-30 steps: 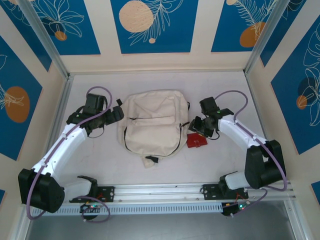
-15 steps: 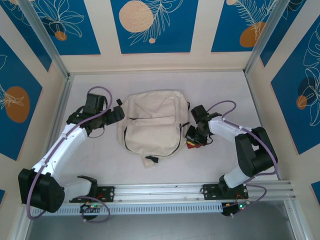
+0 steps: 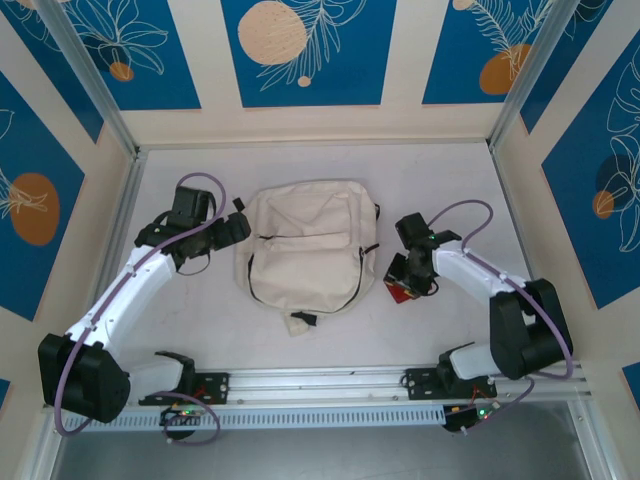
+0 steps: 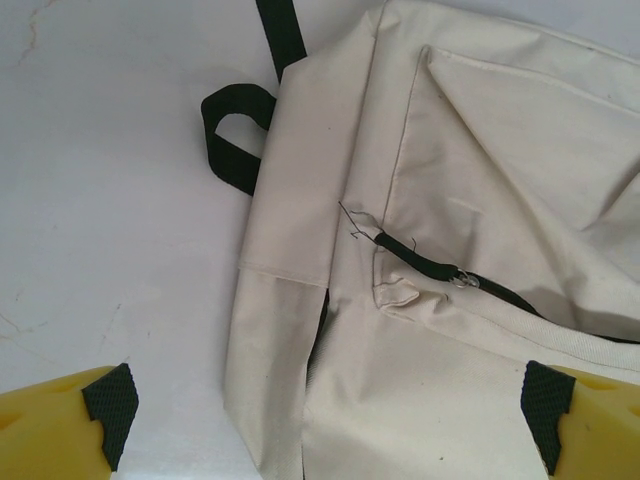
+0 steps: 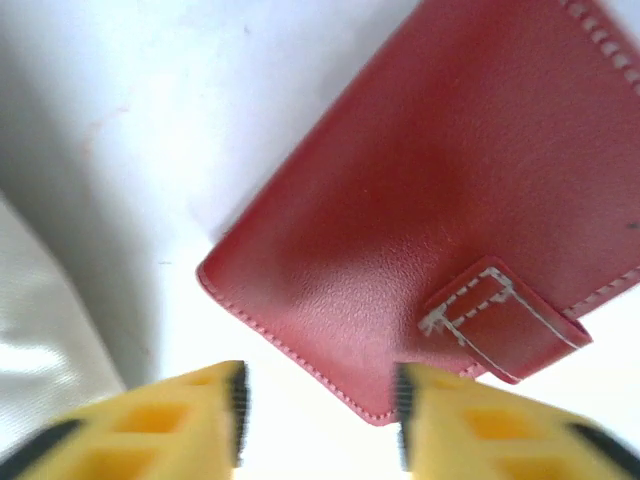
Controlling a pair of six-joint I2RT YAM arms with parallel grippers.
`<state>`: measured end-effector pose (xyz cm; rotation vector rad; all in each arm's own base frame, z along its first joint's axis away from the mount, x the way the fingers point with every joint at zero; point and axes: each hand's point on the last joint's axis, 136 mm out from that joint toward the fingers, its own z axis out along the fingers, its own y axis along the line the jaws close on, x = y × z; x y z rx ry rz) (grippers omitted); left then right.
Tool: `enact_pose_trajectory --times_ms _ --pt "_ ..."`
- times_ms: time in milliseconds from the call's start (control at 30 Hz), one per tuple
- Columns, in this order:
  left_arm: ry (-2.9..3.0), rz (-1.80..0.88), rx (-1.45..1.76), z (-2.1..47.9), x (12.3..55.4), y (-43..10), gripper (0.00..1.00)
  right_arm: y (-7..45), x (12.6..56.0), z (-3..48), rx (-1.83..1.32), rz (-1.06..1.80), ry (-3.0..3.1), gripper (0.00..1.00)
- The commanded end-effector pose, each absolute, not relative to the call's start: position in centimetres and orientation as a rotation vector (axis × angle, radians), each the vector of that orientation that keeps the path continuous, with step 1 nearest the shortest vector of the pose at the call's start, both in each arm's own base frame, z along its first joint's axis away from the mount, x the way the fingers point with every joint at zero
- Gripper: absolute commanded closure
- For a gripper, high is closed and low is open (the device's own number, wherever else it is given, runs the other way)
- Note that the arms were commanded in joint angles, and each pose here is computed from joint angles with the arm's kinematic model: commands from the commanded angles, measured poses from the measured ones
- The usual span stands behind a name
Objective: Pack books, pencil case, and school supplies into a backpack
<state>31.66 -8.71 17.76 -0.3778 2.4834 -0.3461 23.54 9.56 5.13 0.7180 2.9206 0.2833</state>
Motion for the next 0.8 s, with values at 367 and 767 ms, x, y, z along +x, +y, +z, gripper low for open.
enact_pose_trajectory --times_ms 367,767 --pt "2.473 -0.374 -0.386 18.2 32.1 -8.8 0.00 4.4 22.7 3.5 1.254 0.430 2.704 0.38" --pt "2.479 -0.375 -0.387 18.1 32.2 -8.9 0.00 4.6 23.5 2.0 1.310 0.530 2.702 0.53"
